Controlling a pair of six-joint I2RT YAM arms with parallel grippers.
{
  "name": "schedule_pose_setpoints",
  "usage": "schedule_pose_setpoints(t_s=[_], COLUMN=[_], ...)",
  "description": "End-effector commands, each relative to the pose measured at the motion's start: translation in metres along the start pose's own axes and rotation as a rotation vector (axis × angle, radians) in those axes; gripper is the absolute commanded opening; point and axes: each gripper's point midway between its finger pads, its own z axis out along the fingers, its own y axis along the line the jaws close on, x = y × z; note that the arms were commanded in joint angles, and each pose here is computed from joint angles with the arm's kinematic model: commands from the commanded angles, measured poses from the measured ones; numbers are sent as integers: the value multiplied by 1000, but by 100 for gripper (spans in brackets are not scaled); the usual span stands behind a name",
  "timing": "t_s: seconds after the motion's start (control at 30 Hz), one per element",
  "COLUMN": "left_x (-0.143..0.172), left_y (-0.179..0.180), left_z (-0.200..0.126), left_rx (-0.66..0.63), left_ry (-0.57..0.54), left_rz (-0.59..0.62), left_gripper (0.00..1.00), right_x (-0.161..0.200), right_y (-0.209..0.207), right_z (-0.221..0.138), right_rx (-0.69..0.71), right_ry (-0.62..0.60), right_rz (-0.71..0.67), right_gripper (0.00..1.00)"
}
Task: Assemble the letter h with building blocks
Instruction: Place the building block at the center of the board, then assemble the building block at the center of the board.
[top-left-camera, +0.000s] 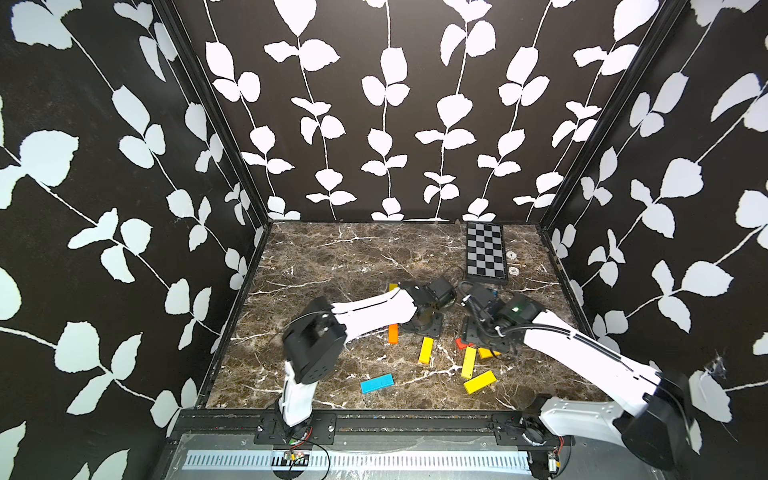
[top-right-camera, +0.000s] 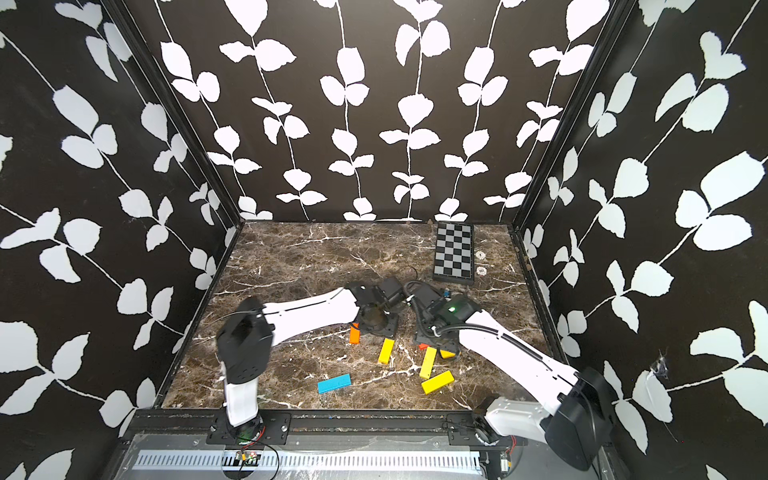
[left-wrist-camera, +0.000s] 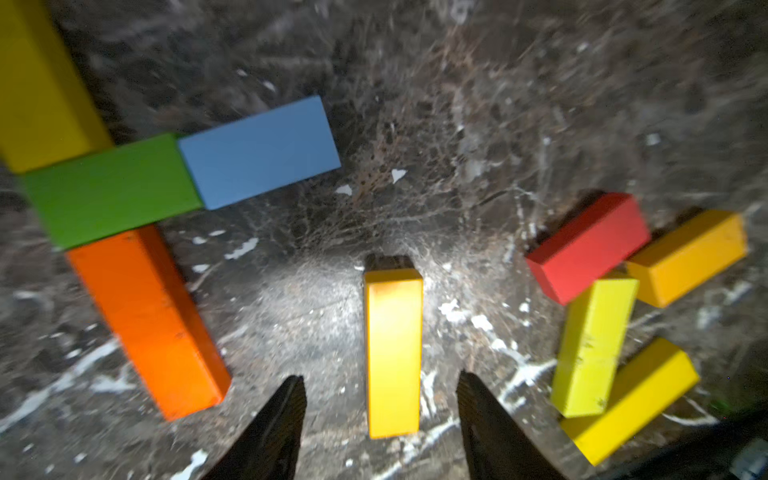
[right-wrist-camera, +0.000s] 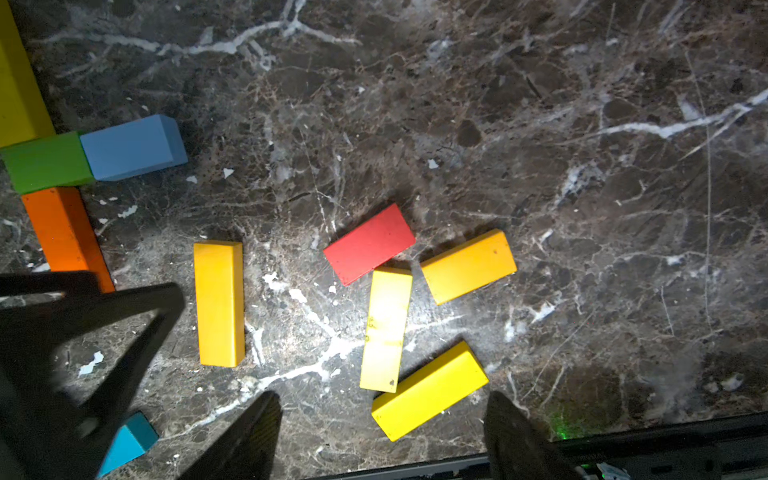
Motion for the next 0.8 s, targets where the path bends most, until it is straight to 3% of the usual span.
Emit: schedule_pose_setpoints(t_s=[0.0, 0.13, 0.23, 0.37, 0.6, 0.77], left_x=[-12, -8, -9, -6, 4, 8], left_y=[33, 87, 109, 136, 148, 158], left_z=[-72, -108, -137, -167, -155, -146], left_rx=[-33, -10, 85, 100, 117, 81], left_ry=[-151, -253, -382, -509, -407, -389], left_rz=[19, -55, -56, -92, -146, -189], left_gripper=[64, 61, 60, 68, 64, 62], right_x=[-7, 5, 11, 26, 39, 35], right_y=[32, 71, 100, 123, 115, 120], right_z=[4, 26, 46, 80, 104, 110], right_rx=[-56, -64, -95, -82, 35, 24], right_ry=[-46, 31, 66, 162, 220, 222], right_rz=[60, -21, -55, -89, -136, -205], right_gripper=[79, 79, 77, 71, 58, 28])
